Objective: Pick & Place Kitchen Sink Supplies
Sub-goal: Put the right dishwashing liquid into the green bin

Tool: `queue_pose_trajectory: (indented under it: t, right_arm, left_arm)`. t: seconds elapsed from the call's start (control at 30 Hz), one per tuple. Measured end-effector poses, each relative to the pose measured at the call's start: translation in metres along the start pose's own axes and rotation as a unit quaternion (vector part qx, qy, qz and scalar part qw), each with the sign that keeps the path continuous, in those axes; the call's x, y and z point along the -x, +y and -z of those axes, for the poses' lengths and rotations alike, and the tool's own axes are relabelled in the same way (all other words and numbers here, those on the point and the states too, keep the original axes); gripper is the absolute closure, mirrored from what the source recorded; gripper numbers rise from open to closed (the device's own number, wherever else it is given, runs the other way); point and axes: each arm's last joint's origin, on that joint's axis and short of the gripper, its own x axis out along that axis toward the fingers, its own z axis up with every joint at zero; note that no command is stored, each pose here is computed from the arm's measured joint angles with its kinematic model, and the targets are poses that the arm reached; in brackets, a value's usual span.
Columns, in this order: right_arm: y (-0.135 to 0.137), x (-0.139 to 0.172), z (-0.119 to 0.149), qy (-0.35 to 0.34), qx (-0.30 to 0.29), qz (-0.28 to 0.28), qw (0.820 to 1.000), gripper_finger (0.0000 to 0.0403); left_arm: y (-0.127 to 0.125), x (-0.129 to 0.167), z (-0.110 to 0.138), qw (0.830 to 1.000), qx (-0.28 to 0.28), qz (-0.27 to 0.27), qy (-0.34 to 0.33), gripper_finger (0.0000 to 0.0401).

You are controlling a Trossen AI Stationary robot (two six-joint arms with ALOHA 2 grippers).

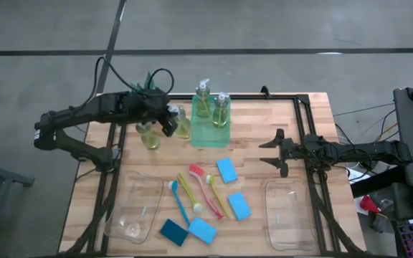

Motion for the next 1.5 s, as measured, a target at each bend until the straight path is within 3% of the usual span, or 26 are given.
queue_pose_trajectory:
  t: [0.37,0.63,0.83,1.27,1.37,1.5]
  right_arm:
    - [0.000,0.000,0.000,0.000,0.001,0.000,1.000,0.0140]
    - [0.000,0.000,0.000,0.000,0.000,0.000,1.000,0.0131]
    - [0.000,0.000,0.000,0.000,0.001,0.000,1.000,0.0129]
    - [0.000,0.000,0.000,0.000,0.000,0.000,1.000,0.0148]
    - [0.000,0.000,0.000,0.000,0.000,0.000,1.000,0.0149]
    - [0.000,0.000,0.000,0.000,0.001,0.000,1.000,0.0144]
  left_arm:
    - [-0.025,-0.041,-0.029,0.999,-0.030,0.020,-0.022,0.0323]
    - [-0.043,-0.079,-0.039,0.998,-0.044,0.022,-0.035,0.0397]
    - [-0.044,-0.089,-0.038,0.998,-0.049,0.023,-0.027,0.0401]
    - [-0.034,-0.079,-0.039,0.998,-0.055,0.015,-0.027,0.0393]
    - [-0.031,-0.085,-0.034,0.999,-0.041,0.013,-0.017,0.0373]
    - [-0.026,-0.099,-0.019,1.000,-0.015,0.007,0.013,0.0318]
